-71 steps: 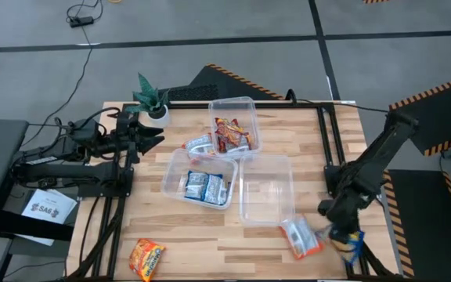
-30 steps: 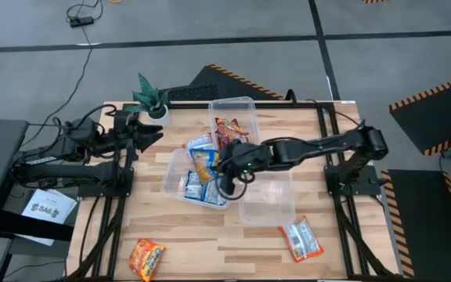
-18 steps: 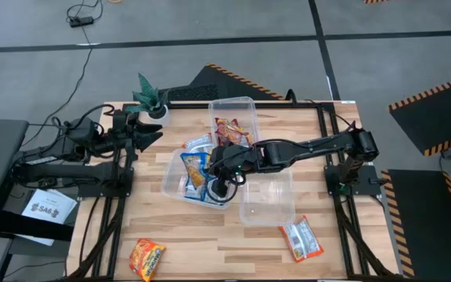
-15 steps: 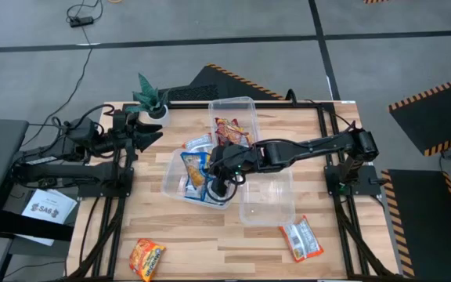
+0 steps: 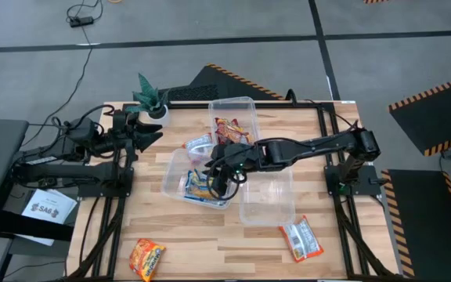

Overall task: Sort Maruchan noodles
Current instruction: Put the blue noodle pack into the bottom left transparent bin, then put the bottom left orange noodle pack into the bottom right transparent bin

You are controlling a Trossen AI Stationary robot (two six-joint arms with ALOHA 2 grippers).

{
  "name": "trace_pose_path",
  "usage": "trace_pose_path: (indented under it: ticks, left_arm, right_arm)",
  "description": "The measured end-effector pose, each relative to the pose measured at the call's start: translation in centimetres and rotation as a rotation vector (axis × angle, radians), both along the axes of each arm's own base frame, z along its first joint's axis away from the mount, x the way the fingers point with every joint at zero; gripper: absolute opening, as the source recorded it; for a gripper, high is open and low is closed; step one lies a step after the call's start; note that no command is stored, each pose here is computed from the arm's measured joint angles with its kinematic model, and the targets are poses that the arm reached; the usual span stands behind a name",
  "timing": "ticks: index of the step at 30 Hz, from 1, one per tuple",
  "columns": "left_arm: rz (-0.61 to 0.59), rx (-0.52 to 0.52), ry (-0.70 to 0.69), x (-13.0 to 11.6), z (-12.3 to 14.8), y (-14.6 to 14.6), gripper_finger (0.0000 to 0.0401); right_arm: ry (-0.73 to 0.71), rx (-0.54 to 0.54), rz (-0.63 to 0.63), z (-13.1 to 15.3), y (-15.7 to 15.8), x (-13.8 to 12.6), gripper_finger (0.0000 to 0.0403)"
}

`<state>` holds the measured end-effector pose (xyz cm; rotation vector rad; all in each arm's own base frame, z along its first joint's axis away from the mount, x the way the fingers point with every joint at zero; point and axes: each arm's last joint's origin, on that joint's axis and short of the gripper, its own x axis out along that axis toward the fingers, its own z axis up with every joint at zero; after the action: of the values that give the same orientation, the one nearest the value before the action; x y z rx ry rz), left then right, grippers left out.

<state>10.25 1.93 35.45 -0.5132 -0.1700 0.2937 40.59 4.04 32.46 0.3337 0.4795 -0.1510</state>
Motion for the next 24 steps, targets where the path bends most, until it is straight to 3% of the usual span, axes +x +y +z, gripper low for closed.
trace_pose_path:
  ticks: [4, 8, 13, 17, 21, 24]
  left_arm:
    - [0.0, 0.0, 0.0, 0.0, 0.0, 0.0, 0.0196]
    - [0.0, 0.0, 0.0, 0.0, 0.0, 0.0, 0.0196]
    - [0.002, 0.02, 0.007, 0.0, 0.0, 0.0, 0.0196]
    - [-0.037, 0.07, 0.018, 0.0, 0.0, -0.1, 0.0196]
    - [-0.097, 0.104, 0.02, 0.1, 0.1, -0.3, 0.0196]
    - [-0.1, 0.126, 0.026, 0.1, 0.1, -0.3, 0.0196]
  right_arm:
    - [-0.015, 0.002, -0.014, 1.7, -0.8, -1.3, 0.0225]
    - [0.044, -0.004, -0.034, 3.9, -1.8, -4.4, 0.0263]
    - [0.226, -0.043, -0.012, 5.4, -1.9, -9.5, 0.0271]
    - [0.315, -0.036, -0.013, 4.6, -0.8, -13.4, 0.0271]
    - [0.299, 0.026, -0.08, 2.8, 0.2, -17.1, 0.0271]
    - [0.166, 0.081, -0.145, 1.9, 0.9, -19.1, 0.0271]
